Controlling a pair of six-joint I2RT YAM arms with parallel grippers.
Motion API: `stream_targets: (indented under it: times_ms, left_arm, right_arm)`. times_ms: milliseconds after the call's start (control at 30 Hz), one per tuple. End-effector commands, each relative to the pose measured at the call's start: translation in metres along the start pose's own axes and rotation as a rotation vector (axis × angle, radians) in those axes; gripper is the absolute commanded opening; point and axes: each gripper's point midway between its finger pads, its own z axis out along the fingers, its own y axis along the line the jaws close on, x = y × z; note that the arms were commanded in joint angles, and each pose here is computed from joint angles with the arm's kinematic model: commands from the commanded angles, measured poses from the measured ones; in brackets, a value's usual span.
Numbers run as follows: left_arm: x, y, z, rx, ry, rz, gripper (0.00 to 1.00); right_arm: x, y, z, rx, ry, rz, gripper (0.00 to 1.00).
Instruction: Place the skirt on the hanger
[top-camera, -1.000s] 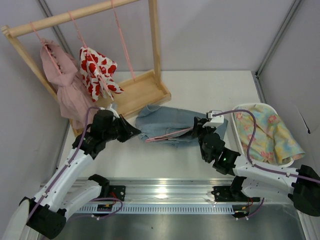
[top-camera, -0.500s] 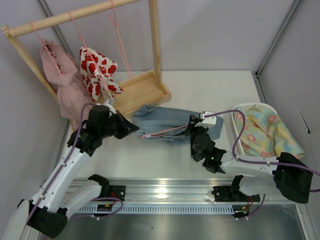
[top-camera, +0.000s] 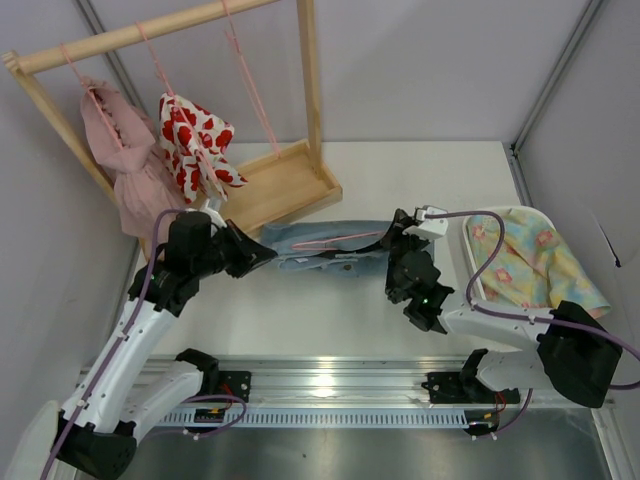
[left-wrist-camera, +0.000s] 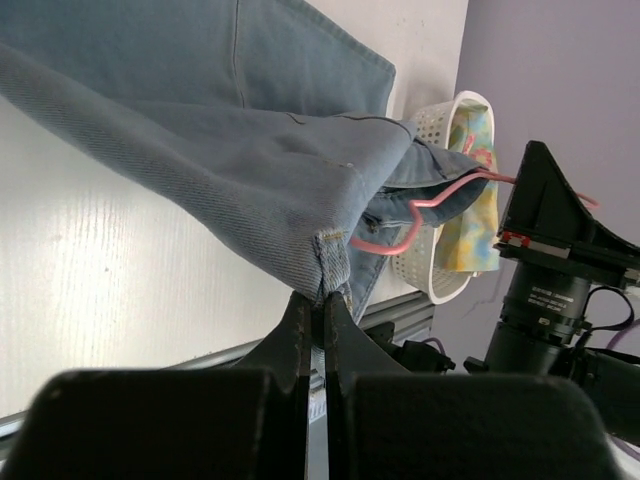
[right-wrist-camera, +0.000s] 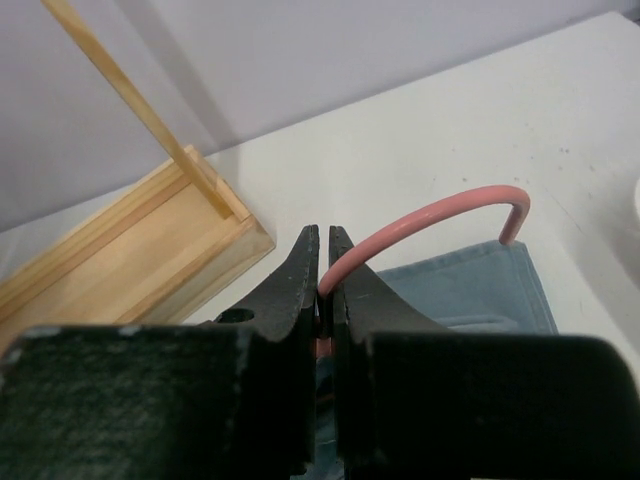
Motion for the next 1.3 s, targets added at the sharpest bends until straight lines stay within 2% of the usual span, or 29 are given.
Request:
stream_targets:
  times_ms: [0, 167, 333, 367, 533, 867, 1100, 1267]
  left_arm:
    - [-0.012, -0.036, -0.02, 0.123, -0.035, -0.024, 0.0]
    - [-0.024, -0.037, -0.021, 0.091, -0.064, -0.026, 0.0]
    - [-0.04, -0.021, -0.02, 0.022, -0.132, -0.056, 0.0]
    - [-0.039, -0.014, -0.018, 0.007, -0.138, -0.061, 0.0]
    - [-0.043, 0.004, -0.013, -0.034, -0.159, -0.092, 0.0]
    - [-0.067, -0.033, -0.028, 0.029, -0.203, -0.048, 0.0]
    - [-0.071, -0.041, -0.028, 0.044, -0.192, -0.056, 0.0]
    - [-0.077, -0.039, -0.027, 0.027, -0.206, -0.058, 0.0]
  right_arm:
    - [-0.005, -0.015, 0.004, 0.087, -0.036, -0.119, 0.0]
    - [0.006, 0.003, -0.011, -0.007, -0.053, -0.132, 0.0]
    - [0.001, -0.01, -0.015, 0.002, -0.042, -0.042, 0.0]
    - [0.006, -0.013, -0.014, -0.004, -0.018, -0.069, 0.0]
    - [-0.008, -0.034, -0.012, -0.003, -0.021, 0.004, 0.0]
    - [0.016, -0.027, -0.015, -0.053, 0.015, -0.064, 0.0]
    - [0.028, -0.011, -0.018, -0.129, 0.002, -0.117, 0.0]
    - [0.027, -0.005, -0.023, -0.179, -0.014, -0.097, 0.0]
